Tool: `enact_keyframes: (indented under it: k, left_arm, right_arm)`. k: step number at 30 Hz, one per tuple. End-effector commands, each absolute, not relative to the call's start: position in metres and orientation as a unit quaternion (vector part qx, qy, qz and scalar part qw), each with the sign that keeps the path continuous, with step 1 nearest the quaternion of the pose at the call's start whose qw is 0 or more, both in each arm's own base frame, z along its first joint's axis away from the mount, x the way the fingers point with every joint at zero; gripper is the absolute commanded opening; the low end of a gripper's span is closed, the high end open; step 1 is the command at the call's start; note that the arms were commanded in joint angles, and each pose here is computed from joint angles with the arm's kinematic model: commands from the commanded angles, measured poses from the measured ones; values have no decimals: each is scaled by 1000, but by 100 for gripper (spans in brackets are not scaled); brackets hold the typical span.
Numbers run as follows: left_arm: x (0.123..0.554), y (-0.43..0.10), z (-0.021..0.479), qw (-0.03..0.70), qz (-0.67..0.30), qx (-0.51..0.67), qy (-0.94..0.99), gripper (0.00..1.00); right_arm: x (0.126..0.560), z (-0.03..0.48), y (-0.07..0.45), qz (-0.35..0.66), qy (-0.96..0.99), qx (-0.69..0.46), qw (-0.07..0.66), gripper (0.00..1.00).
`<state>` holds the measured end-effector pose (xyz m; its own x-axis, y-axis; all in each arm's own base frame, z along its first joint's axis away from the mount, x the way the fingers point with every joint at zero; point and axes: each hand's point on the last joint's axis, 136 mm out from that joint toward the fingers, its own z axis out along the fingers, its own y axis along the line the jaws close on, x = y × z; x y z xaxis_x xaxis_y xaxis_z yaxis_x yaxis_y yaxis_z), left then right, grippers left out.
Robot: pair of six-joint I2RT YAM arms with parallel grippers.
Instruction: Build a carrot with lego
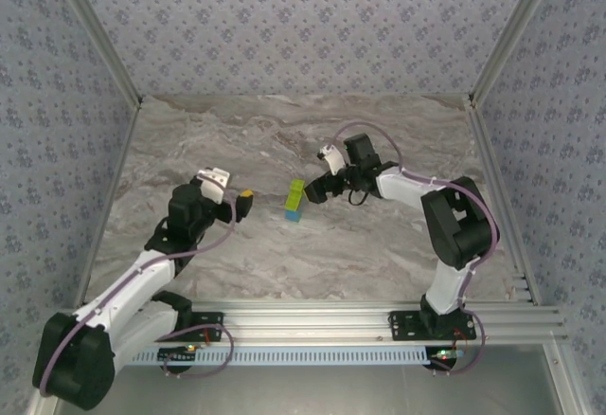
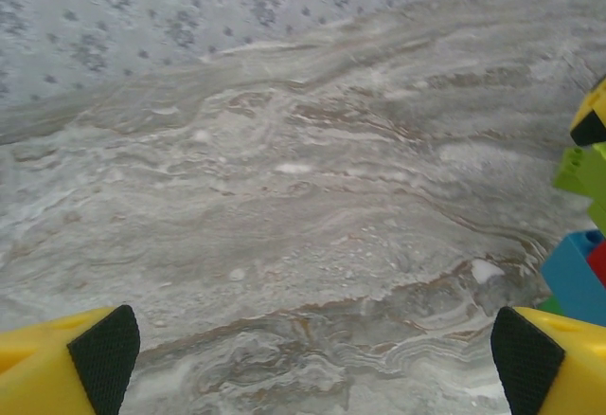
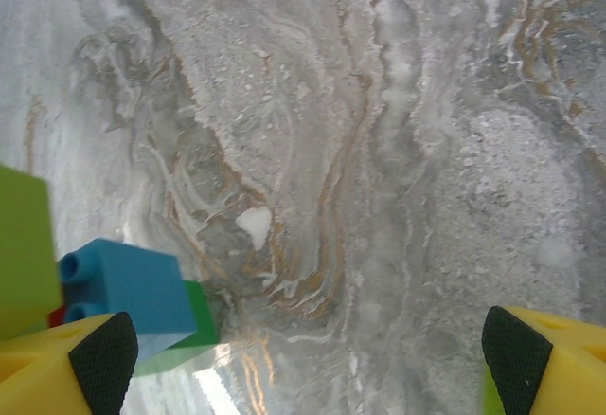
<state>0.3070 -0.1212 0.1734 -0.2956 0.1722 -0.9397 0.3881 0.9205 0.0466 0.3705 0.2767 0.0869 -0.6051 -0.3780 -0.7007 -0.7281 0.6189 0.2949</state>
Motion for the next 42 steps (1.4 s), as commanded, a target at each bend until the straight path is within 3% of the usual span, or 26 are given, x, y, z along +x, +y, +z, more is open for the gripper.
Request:
enact_keyframes:
  k: [1, 31, 42]
  left_arm:
    - [309, -107, 179, 583, -87, 135, 797, 98]
    - [311, -106, 176, 575, -88, 130, 803, 98]
    - [311, -107, 176, 575, -90, 132, 803, 97]
  right_arm:
    - [382, 86, 278, 275, 860, -310, 299, 98]
    - [423, 90, 323, 289, 847, -334, 296, 98]
    - [417, 87, 344, 295, 842, -349, 288, 98]
